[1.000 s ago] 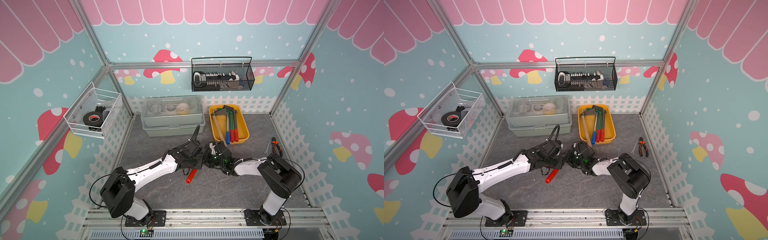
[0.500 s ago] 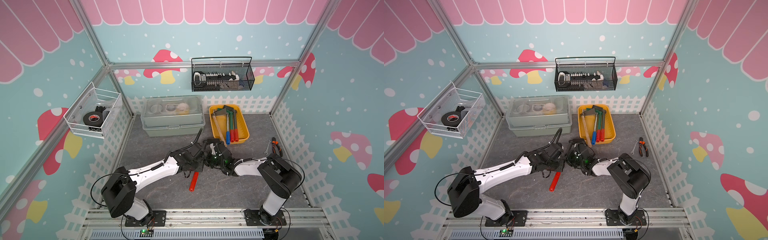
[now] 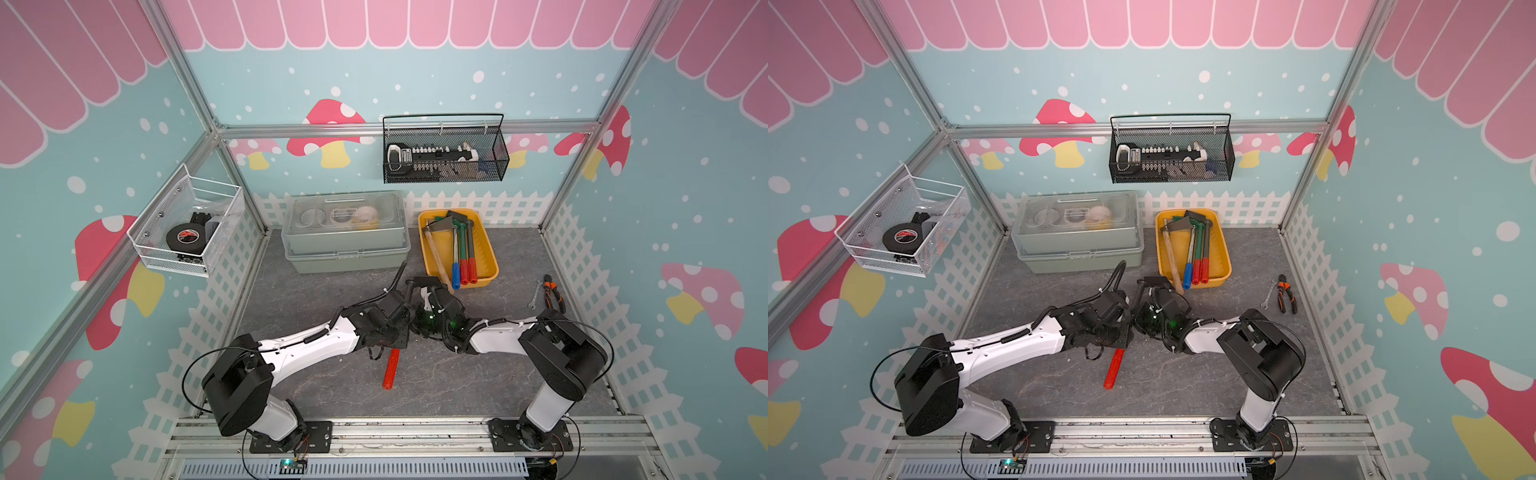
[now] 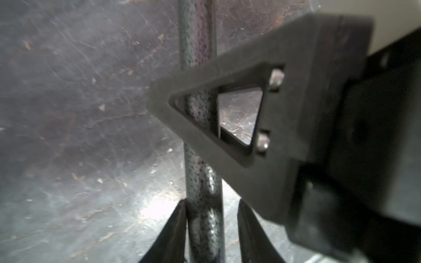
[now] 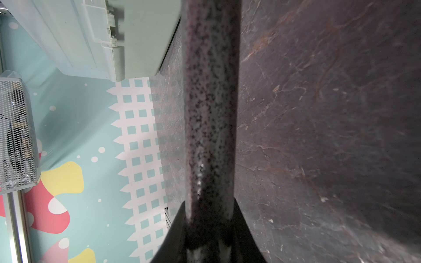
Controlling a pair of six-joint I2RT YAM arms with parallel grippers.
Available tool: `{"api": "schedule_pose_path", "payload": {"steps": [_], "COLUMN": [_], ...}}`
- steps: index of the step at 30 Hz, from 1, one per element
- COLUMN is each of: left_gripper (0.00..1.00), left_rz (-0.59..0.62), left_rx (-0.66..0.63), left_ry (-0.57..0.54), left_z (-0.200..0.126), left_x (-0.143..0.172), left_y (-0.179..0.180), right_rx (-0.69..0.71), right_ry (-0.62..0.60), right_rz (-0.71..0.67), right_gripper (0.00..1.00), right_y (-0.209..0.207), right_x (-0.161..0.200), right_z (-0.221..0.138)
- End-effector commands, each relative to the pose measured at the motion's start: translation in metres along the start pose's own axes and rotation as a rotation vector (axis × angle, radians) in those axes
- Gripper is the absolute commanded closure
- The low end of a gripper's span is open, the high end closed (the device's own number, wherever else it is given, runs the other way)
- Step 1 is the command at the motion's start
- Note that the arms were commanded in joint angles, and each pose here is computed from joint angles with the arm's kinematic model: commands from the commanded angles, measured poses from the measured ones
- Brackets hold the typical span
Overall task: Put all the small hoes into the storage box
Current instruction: Pick up the hoe from the center of the board.
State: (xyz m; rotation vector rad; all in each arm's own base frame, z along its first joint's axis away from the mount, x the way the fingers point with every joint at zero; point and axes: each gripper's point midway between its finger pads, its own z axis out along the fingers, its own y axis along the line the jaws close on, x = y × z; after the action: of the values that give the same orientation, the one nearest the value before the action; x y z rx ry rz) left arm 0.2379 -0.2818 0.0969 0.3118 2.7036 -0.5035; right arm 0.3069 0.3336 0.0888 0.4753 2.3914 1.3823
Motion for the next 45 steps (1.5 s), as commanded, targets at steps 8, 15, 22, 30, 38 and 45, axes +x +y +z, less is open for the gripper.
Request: {"api": "schedule_pose_path", "payload": {"steps": [8, 15, 22, 30, 38, 45], "left_gripper": [0.55, 0.55, 0.70, 1.00, 1.00, 1.00], "left_rz": [-0.021, -0.034, -0.041, -0.045, -0.056, -0.049], "left_rx": [0.107, 0.094, 0.114, 0.125, 0.136, 0.172], "left_ry": [0.065, 0.073, 0.059, 0.042, -0.054, -0.099], "left_z": [0.002, 0.008, 0.008, 0.002, -0.020, -0.034], "left_x": [0.020, 0.025, 0.019, 0.015, 0.000, -0.011], "left_y": [-0.015, -0.010, -0.016, -0.018, -0.019, -0.027], "right_rx": [-0.085, -0.106, -0.102, -0.111, -0.107, -0.115], "right_ry": [-0.078, -0.086, -0.091, -0.079, -0.074, -0.086], "right_rz": [-0.066, -0.075, -0.081, -0.093, -0.138, -0.162], "right_gripper": [0.82, 0.82, 0.82, 0.78, 0.60, 0.54], "right_y": [0.031, 0.038, 0.037, 0.036, 0.038, 0.042], "right_x": [-0.011, -0.012, -0.012, -0.010, -0.008, -0.009], "right_z": [-0.016, -0.020, -0.021, -0.018, -0.023, -0.031]}}
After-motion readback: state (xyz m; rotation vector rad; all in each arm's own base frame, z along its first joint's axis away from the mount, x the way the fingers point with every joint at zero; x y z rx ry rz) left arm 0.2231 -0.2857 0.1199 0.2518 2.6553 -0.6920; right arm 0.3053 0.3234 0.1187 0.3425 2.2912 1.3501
